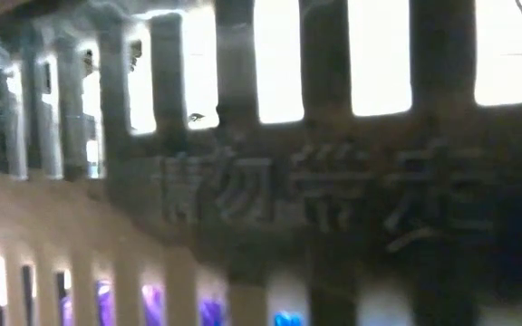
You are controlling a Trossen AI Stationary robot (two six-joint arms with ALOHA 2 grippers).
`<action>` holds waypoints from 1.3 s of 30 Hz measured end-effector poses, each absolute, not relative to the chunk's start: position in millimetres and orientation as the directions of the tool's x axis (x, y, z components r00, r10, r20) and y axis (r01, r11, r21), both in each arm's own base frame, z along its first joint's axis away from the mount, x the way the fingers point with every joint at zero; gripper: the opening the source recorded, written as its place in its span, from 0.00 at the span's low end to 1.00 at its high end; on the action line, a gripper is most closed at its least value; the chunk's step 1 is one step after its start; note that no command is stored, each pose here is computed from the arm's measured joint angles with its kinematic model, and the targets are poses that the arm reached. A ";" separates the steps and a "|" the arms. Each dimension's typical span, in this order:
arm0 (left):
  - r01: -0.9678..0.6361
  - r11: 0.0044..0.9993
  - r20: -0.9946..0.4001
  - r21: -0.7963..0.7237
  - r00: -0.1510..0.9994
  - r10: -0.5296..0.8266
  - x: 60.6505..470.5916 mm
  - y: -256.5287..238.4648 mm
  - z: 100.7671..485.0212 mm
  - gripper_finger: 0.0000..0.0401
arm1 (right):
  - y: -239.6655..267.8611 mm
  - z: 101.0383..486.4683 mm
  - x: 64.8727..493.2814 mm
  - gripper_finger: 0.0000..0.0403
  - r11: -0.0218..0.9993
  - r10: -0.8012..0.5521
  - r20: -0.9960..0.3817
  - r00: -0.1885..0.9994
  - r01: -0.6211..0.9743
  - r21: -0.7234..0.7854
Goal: Pick & Place Office Desk Supplies
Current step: Put the black rubber band into the yellow bin
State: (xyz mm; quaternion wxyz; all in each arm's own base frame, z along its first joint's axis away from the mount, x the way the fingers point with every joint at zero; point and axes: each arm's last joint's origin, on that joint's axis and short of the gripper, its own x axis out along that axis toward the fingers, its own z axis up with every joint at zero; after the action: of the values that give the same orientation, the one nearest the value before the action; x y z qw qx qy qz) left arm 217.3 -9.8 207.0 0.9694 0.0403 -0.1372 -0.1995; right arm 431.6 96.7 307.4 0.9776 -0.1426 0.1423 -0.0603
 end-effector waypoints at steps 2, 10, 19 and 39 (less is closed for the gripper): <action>0.381 0.916 0.235 0.126 0.885 -0.401 220.6 -10.5 204.7 0.58 | 96.8 309.2 432.4 0.00 0.956 -0.140 -0.243 0.960 0.067 -0.285; 0.356 0.927 0.205 0.120 0.904 -0.374 232.9 -9.6 198.4 0.39 | 96.2 309.0 432.4 0.00 0.959 -0.127 -0.250 0.960 0.054 -0.277; 0.331 0.930 0.183 0.159 0.916 -0.357 233.1 -9.1 194.8 0.01 | 95.9 305.7 431.5 0.00 0.956 -0.126 -0.283 0.951 0.041 -0.289; 0.263 0.959 0.041 0.108 0.962 -0.269 234.6 11.6 180.7 0.00 | 115.1 303.6 404.2 0.53 0.945 -0.128 -0.469 0.874 -0.036 -0.325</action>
State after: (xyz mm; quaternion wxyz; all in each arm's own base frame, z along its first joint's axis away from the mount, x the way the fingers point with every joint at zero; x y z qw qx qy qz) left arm 234.6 11.6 180.7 0.9892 0.0508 -0.0276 -0.1345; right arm 404.2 115.1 303.6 0.9539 -0.1643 0.2500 -0.0242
